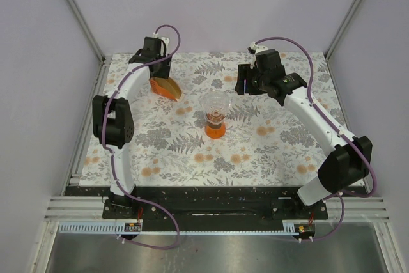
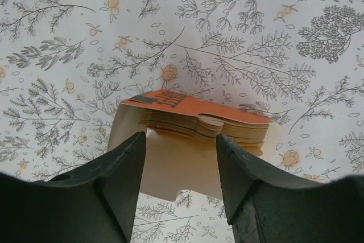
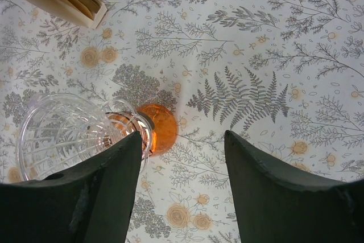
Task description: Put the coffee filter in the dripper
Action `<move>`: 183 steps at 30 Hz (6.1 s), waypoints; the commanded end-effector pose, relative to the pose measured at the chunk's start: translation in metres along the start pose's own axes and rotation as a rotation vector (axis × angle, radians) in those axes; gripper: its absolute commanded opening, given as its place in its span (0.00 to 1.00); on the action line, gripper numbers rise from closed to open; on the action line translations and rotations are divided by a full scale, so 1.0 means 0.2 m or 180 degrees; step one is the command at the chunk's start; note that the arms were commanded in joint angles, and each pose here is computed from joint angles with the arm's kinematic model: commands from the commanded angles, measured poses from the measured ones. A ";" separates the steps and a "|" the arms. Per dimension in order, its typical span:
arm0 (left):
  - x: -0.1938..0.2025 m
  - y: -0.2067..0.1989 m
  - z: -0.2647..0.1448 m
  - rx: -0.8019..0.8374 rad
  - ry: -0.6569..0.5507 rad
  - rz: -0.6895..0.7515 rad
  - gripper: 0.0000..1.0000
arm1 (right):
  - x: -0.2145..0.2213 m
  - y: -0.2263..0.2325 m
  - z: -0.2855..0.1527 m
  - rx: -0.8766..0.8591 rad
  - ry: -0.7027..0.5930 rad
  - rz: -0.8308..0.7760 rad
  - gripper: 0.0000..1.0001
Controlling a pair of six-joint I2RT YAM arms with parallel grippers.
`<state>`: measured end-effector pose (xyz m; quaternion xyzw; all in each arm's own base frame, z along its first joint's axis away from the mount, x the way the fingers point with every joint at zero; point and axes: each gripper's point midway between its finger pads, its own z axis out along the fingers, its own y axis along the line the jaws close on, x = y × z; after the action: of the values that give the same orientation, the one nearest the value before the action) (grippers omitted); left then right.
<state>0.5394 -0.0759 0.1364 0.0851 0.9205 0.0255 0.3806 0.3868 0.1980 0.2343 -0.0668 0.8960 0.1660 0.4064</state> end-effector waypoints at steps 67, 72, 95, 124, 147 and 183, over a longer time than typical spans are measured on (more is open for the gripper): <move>-0.11 -0.08 -0.15 0.0579 -0.0078 -0.0490 0.00 | -0.03 0.02 -0.03 -0.0109 -0.0108 -0.0025 0.66; -0.13 -0.09 -0.24 0.0631 -0.0144 -0.0523 0.00 | -0.03 0.02 -0.04 -0.0127 -0.0133 -0.0012 0.66; -0.17 -0.09 -0.44 0.0814 -0.0321 -0.0542 0.00 | -0.49 0.40 -0.11 -0.1049 -0.0951 -0.0049 0.55; -0.25 -0.11 -0.76 0.1038 -0.0612 -0.0475 0.00 | -0.43 0.79 -0.05 -0.1340 -0.0934 -0.0402 0.52; -0.15 -0.19 -1.24 0.1427 -0.0863 -0.0405 0.00 | -0.25 1.28 0.02 -0.1320 -0.1017 -0.0827 0.58; -0.11 -0.25 -1.23 0.1659 -0.0823 -0.0371 0.00 | -0.19 1.28 0.31 -0.0899 -0.0897 -0.1016 0.40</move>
<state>0.3795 -0.1215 0.3032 0.1157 0.8629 -0.2303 0.4348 0.3846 0.4576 0.2676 -0.2484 0.7883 0.2414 0.5085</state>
